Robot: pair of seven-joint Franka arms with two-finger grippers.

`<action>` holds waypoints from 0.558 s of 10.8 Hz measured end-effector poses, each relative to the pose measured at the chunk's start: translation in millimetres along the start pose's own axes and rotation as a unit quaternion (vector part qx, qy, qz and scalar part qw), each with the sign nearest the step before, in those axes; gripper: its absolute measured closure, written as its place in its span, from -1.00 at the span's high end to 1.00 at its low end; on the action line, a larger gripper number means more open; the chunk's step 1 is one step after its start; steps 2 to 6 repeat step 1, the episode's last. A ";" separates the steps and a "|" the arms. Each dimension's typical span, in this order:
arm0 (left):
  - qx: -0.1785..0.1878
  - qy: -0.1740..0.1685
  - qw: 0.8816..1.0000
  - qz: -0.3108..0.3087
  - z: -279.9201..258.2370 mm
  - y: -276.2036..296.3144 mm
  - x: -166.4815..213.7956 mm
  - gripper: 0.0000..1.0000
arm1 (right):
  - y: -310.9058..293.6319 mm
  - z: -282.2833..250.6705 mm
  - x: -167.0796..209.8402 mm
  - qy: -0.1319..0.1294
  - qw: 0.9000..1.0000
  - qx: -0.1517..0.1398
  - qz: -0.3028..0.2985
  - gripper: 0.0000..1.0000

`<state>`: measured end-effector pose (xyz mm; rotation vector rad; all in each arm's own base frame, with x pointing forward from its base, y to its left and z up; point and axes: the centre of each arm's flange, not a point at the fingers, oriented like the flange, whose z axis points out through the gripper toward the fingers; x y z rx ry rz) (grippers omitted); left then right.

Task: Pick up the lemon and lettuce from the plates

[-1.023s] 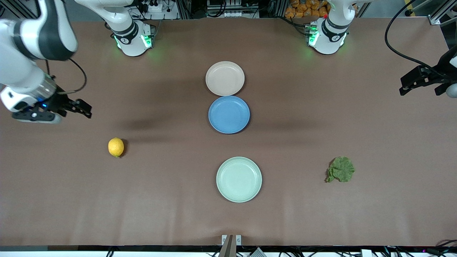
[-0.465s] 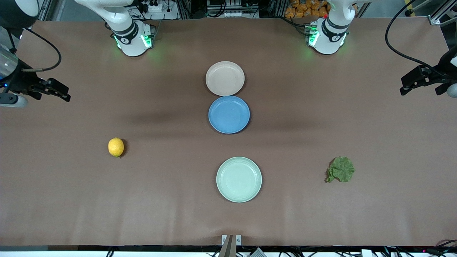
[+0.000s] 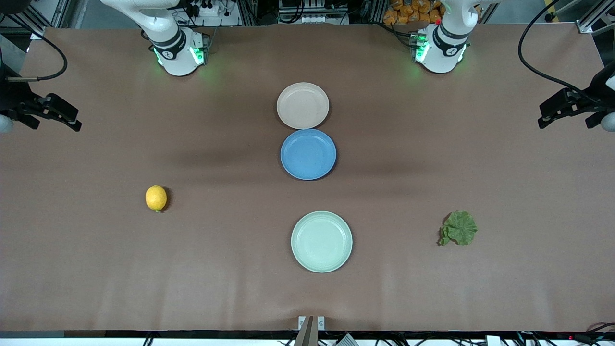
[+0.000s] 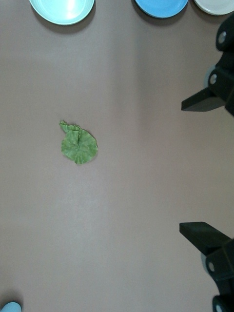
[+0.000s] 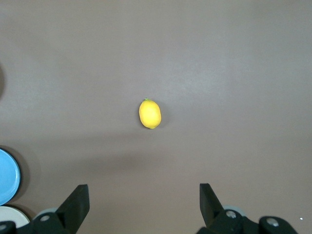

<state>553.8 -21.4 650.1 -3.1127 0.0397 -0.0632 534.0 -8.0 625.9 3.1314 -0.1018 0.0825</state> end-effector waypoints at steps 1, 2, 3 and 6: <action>0.000 0.000 1.000 0.000 0.0 0.0 0.0 1.00 | -0.9 -0.3 0.4 0.000 1.000 0.000 -0.001 1.00; 0.000 0.000 1.000 0.000 0.0 0.0 0.0 1.00 | -0.9 -0.3 0.4 0.000 1.000 0.000 -0.001 1.00; 0.000 0.000 1.000 0.000 0.0 0.0 0.0 1.00 | -0.9 -0.3 0.4 0.000 1.000 0.000 -0.001 1.00; 0.000 0.000 1.000 0.000 0.0 0.0 0.0 1.00 | -0.9 -0.3 0.4 0.000 1.000 0.000 -0.001 1.00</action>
